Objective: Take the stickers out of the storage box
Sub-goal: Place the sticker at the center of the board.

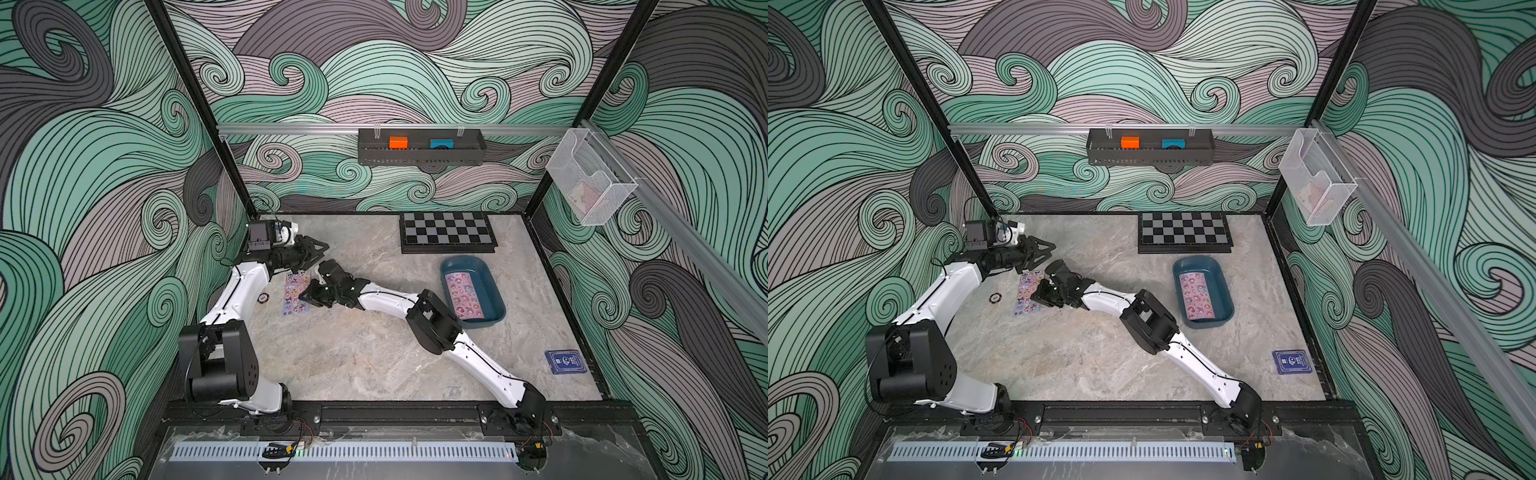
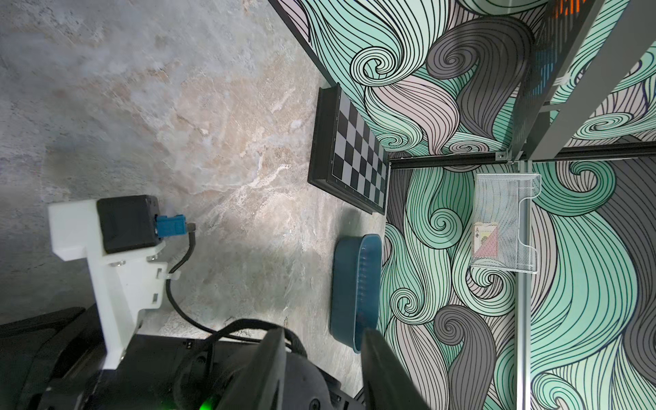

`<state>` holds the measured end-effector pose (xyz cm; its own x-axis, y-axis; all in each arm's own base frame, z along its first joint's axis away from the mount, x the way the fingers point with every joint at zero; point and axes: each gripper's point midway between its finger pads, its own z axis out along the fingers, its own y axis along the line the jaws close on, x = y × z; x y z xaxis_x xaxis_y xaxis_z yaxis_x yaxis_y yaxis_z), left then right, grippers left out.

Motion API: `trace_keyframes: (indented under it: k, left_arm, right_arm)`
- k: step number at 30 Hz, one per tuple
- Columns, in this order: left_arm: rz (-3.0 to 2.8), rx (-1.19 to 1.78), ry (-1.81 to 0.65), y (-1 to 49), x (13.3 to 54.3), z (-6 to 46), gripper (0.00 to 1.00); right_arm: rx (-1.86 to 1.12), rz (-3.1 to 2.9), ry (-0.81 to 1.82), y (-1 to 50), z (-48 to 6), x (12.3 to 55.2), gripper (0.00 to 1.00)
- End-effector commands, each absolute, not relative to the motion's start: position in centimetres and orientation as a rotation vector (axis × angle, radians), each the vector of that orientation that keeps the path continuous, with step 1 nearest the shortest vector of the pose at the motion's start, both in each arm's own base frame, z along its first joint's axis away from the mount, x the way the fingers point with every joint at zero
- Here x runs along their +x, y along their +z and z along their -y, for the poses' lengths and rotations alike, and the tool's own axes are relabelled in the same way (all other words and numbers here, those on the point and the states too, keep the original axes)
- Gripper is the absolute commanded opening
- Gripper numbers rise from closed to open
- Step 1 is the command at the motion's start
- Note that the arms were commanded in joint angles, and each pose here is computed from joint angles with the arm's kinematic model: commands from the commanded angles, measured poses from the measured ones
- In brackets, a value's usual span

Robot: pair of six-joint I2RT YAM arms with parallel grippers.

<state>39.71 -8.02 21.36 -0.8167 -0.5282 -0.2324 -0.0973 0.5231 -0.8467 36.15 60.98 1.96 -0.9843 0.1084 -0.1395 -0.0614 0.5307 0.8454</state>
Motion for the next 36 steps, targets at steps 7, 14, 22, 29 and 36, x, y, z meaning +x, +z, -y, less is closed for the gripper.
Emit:
trace_keyframes:
  k: [7, 14, 22, 29, 36]
  left_arm:
    - [-2.270, -0.474, -1.209, 22.6, 39.2, 7.8, 0.41]
    - [-2.267, -0.480, -1.193, 22.6, 39.3, 7.6, 0.41]
    - [-2.255, -0.522, -1.171, 22.0, 39.4, 7.2, 0.42]
    - [-2.231, -0.517, -1.179, 22.8, 38.9, 7.3, 0.42]
    - [-2.222, -0.518, -1.186, 22.8, 38.7, 7.7, 0.42]
  right_arm:
    - [-0.002, -2.561, 1.338, 2.5, -58.6, 35.6, 0.47]
    - [-0.124, -2.513, 1.214, 5.6, -55.6, 34.9, 0.54]
    - [-0.281, -2.435, 1.100, 10.6, -52.7, 34.2, 0.54]
    - [-0.324, -2.395, 0.960, 15.1, -46.1, 35.9, 0.55]
    - [-0.203, -2.380, 0.861, 17.9, -33.9, 37.4, 0.56]
